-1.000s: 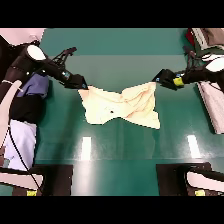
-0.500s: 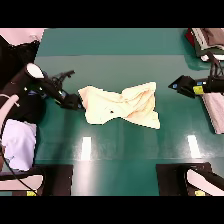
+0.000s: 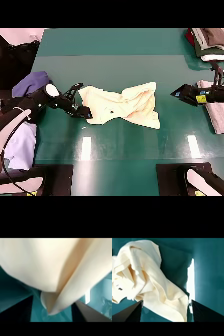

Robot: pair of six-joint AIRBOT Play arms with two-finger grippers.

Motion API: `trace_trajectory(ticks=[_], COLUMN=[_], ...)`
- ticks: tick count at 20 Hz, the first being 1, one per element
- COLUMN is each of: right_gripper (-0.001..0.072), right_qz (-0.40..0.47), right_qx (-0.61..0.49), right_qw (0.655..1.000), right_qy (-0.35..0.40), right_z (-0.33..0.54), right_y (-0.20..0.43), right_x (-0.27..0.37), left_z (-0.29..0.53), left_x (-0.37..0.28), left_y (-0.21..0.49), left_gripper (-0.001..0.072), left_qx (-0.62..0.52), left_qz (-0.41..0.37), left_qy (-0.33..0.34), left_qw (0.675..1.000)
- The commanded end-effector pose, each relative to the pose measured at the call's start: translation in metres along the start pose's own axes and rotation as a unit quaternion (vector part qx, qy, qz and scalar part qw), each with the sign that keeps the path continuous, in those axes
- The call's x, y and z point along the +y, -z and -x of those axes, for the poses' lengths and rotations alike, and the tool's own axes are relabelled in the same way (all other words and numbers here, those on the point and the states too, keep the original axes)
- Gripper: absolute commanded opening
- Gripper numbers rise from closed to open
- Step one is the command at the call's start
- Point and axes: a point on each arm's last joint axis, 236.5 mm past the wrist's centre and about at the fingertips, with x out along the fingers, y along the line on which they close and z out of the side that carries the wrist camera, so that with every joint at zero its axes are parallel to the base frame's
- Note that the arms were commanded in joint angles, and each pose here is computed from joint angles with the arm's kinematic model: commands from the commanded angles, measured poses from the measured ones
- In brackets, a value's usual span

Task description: Fold the shirts.

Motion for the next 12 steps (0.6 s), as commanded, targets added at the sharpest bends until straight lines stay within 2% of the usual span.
trace_trajectory(ticks=[1, 2, 3, 4, 6, 12], right_gripper=[0.0656, 0.0655, 0.0653, 0.0645, 0.0577, 0.0577], right_qz=[-0.011, -0.023, -0.036, -0.047, -0.066, -0.057], right_qx=[0.037, 0.054, 0.071, 0.088, 0.115, 0.171], right_qw=[0.999, 0.998, 0.997, 0.995, 0.991, 0.984], right_qy=[-0.002, -0.002, -0.003, -0.004, -0.002, 0.005], right_z=[-0.01, -0.018, -0.025, -0.031, -0.042, -0.073], right_y=[0.024, 0.038, 0.051, 0.065, 0.089, 0.144], right_x=[-0.007, -0.012, -0.017, -0.022, -0.032, -0.032], left_z=[-0.002, -0.002, -0.002, -0.002, -0.001, 0.01], left_x=[-0.003, -0.006, -0.006, -0.007, -0.011, -0.022], left_y=[-0.018, -0.02, -0.02, -0.018, -0.01, -0.015], left_gripper=[0.0307, 0.0073, 0.0027, 0.0027, 0.0027, 0.0026], left_qx=[-0.041, -0.046, -0.046, -0.04, -0.022, -0.019], left_qz=[0.013, 0.014, 0.015, 0.015, 0.012, -0.004], left_qy=[0.005, 0.011, 0.012, 0.014, 0.02, 0.03], left_qw=[0.999, 0.999, 0.999, 0.999, 0.999, 0.999])
